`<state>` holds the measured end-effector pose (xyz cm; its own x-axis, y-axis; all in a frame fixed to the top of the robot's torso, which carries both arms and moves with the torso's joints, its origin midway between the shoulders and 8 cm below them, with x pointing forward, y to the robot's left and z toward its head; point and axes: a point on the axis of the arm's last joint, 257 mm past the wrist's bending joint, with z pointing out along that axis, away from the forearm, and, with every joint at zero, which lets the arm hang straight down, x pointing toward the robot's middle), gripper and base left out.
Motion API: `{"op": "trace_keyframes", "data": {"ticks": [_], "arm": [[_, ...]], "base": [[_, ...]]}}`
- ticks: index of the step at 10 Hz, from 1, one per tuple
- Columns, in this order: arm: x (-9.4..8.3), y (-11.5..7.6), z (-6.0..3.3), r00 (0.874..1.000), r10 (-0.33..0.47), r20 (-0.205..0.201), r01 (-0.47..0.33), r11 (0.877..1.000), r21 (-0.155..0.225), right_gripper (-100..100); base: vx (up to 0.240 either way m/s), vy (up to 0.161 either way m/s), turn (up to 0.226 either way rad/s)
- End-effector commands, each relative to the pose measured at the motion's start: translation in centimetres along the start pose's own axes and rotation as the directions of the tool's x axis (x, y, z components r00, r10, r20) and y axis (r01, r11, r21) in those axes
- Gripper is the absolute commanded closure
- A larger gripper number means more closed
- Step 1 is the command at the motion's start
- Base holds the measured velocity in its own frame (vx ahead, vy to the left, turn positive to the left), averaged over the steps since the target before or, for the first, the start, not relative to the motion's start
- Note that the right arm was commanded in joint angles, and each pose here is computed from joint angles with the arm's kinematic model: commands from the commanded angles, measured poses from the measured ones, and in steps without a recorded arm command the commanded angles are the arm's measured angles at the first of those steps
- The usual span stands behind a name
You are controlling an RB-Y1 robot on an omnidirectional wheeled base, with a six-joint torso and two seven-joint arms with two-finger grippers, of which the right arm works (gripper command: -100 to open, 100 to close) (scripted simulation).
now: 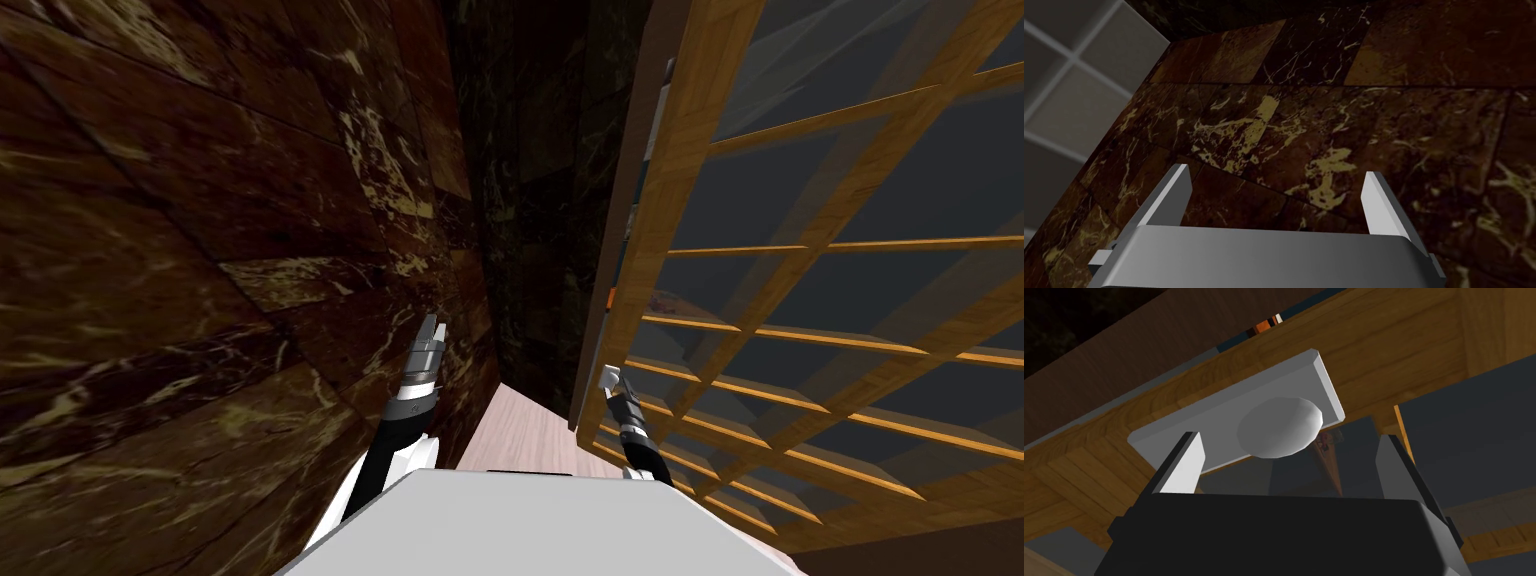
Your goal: Pull the door open
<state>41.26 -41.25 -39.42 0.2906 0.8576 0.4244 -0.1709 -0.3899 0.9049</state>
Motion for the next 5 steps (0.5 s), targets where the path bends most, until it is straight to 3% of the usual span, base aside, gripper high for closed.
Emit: {"op": "trace_keyframes", "data": {"ticks": [1, 4, 5], "arm": [[0.04, -0.01, 0.02, 0.999, 0.041, 0.003, -0.041, 0.999, -0.002, -100], [0.17, -0.07, 0.10, 0.989, 0.148, 0.013, -0.148, 0.989, -0.009, -100], [0.23, -0.10, 0.15, 0.980, 0.196, 0.018, -0.196, 0.981, -0.013, -100]], "base": [[-0.046, -0.005, 0.024], [-0.052, 0.000, 0.046], [-0.052, -0.015, 0.036]]}}
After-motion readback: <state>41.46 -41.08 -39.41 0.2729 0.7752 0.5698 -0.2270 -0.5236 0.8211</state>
